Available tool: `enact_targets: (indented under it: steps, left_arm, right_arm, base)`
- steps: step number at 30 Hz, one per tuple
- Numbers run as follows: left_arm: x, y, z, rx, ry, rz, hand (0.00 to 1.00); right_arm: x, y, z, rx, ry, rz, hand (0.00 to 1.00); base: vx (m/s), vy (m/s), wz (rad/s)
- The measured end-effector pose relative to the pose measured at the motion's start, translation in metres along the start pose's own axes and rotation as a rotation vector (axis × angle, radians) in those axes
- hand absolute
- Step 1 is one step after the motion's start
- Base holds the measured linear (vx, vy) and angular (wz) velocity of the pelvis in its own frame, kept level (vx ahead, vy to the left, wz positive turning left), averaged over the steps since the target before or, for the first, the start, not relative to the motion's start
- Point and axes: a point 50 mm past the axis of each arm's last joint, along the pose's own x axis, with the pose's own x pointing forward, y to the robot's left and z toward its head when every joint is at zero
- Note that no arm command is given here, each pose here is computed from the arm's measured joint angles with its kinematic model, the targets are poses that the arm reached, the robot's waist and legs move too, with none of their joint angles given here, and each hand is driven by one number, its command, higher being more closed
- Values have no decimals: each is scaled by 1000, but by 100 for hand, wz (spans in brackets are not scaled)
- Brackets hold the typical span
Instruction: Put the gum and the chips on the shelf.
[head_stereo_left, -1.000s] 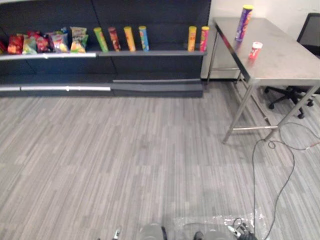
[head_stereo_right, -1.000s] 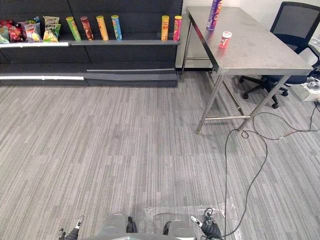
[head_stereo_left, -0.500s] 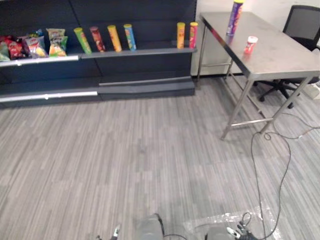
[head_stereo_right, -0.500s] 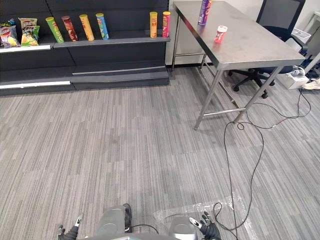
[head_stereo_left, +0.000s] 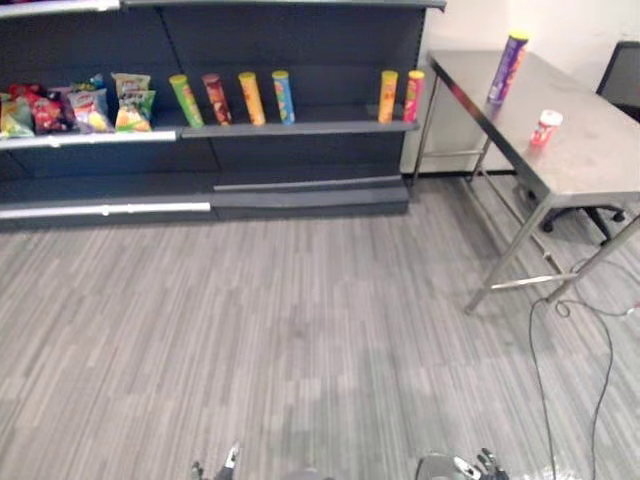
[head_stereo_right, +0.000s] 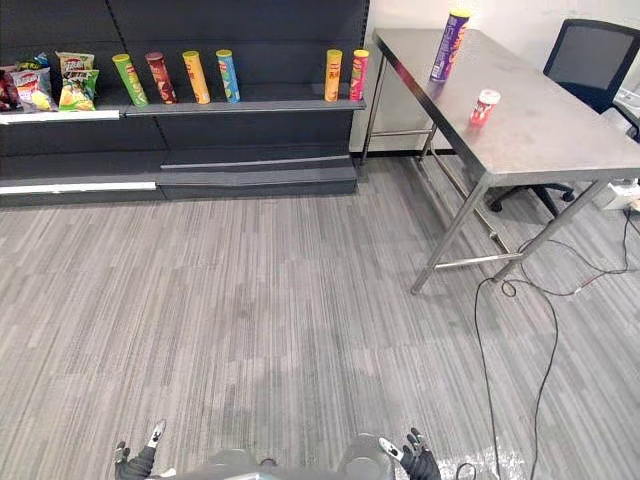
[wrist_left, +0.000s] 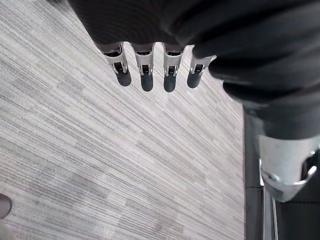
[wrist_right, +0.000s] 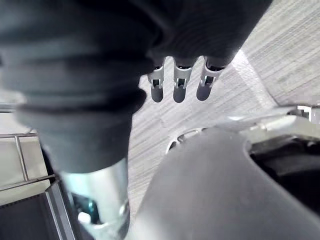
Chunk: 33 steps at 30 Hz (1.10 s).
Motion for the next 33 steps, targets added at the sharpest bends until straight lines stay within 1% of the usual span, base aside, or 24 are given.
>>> enact_targets:
  steps: [2, 4, 7, 11, 18, 25, 29, 31, 33]
  left_arm:
    - [0, 1, -1, 8, 4, 32, 0]
    - [0, 6, -6, 47, 14, 87, 0]
    - [-1, 16, -13, 55, 42, 161, 0]
    - [-8, 5, -18, 22, 68, 163, 0]
    - [-8, 7, -20, -19, 93, 194, 0]
    - [-5, 8, -17, -15, 79, 178, 0]
    - [-4, 10, -15, 27, 53, 168, 0]
    - [-6, 16, -21, 59, 62, 175, 0]
    - [-2, 20, -18, 85, 45, 176, 0]
  right_arm:
    - [0, 1, 1, 13, -16, -1, 0]
    - [0, 4, 3, 24, -38, 1, 0]
    - [-2, 3, -1, 42, -35, -22, 0]
    - [2, -4, 10, 44, -61, -65, 0]
    - [3, -5, 8, 31, -23, -65, 0]
    - [3, -4, 4, 34, 6, -63, 0]
    - [4, 0, 5, 53, -4, -61, 0]
    - [3, -2, 3, 59, 2, -66, 0]
    - [3, 5, -2, 61, 24, -48, 0]
  base:
    - [311, -184, 24]
    - [318, -241, 45]
    - [402, -361, 47]
    - [401, -319, 25]
    - [272, -164, -13]
    - [288, 32, -12]
    - [297, 268, -14]
    - [382, 404, -38]
    - [388, 297, -43]
